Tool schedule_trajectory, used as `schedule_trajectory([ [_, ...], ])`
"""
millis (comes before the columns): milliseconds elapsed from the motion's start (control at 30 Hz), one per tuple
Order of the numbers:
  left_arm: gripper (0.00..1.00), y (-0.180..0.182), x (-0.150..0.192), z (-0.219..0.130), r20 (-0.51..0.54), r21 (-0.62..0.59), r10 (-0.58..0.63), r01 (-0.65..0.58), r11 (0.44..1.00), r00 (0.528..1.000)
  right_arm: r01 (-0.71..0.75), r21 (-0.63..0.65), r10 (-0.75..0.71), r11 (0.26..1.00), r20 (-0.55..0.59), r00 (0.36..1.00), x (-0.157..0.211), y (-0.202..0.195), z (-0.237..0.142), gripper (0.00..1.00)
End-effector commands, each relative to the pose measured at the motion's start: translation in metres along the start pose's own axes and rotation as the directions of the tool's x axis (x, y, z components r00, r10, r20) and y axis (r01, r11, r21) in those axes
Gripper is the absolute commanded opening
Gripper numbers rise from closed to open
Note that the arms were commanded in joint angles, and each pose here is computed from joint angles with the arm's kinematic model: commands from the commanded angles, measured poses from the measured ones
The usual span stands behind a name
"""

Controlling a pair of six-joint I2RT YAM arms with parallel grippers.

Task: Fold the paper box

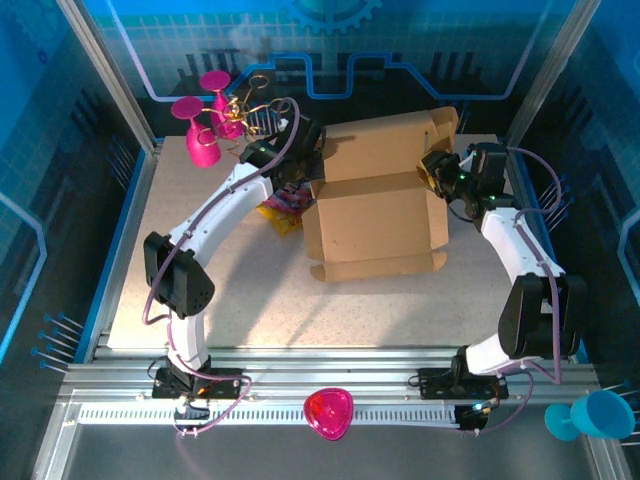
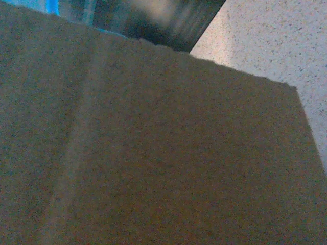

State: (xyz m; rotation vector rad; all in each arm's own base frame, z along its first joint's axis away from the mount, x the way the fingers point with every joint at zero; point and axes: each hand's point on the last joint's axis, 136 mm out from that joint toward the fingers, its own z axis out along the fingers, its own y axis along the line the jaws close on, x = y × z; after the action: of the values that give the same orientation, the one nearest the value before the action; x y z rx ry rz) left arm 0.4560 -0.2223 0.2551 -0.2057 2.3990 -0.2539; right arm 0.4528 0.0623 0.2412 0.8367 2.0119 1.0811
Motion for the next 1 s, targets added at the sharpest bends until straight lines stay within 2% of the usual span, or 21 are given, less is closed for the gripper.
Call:
schedule_trajectory([
  [0, 0.00, -0.009, -0.004, -0.008, 0.001, 0.037, -0.023, 0.023, 0.999, 1.000, 0.069, -0.009, -0.069, 0.998, -0.022, 0.997, 0.014, 0.012, -0.004, 0.46],
  [267, 0.00, -0.005, -0.001, -0.008, -0.012, 0.033, -0.017, 0.018, 0.999, 1.000, 0.212, -0.018, -0.212, 0.977, -0.010, 0.977, 0.012, 0.040, -0.035, 0.50],
  [433, 0.00, 0.004, -0.003, -0.003, -0.020, 0.020, -0.018, 0.018, 1.000, 1.000, 0.362, -0.171, -0.356, 0.917, 0.062, 0.932, 0.008, 0.086, -0.076, 0.56],
  [533, 0.00, 0.006, -0.005, -0.002, -0.021, 0.022, -0.012, 0.012, 1.000, 1.000, 0.411, -0.256, -0.391, 0.875, 0.129, 0.911, 0.003, 0.110, -0.106, 0.58],
  [600, 0.00, 0.007, -0.005, -0.001, -0.027, 0.027, -0.009, 0.010, 1.000, 1.000, 0.440, -0.267, -0.409, 0.857, 0.166, 0.898, -0.002, 0.119, -0.121, 0.59],
  [700, 0.00, 0.007, -0.003, 0.003, -0.042, 0.036, -0.009, 0.011, 0.999, 0.999, 0.498, -0.221, -0.459, 0.838, 0.207, 0.864, -0.009, 0.127, -0.136, 0.59],
  [800, 0.00, 0.005, -0.003, 0.003, -0.051, 0.049, 0.005, -0.002, 0.999, 0.999, 0.489, -0.161, -0.445, 0.857, 0.247, 0.861, -0.029, 0.121, -0.143, 0.58],
  [867, 0.00, 0.005, -0.003, 0.003, -0.059, 0.052, 0.015, -0.012, 0.999, 0.998, 0.471, -0.103, -0.433, 0.876, 0.261, 0.863, -0.044, 0.114, -0.143, 0.53],
  [967, 0.00, 0.005, -0.002, 0.003, -0.073, 0.058, 0.018, -0.014, 0.998, 0.997, 0.530, -0.018, -0.510, 0.848, 0.251, 0.823, -0.049, 0.103, -0.134, 0.53],
])
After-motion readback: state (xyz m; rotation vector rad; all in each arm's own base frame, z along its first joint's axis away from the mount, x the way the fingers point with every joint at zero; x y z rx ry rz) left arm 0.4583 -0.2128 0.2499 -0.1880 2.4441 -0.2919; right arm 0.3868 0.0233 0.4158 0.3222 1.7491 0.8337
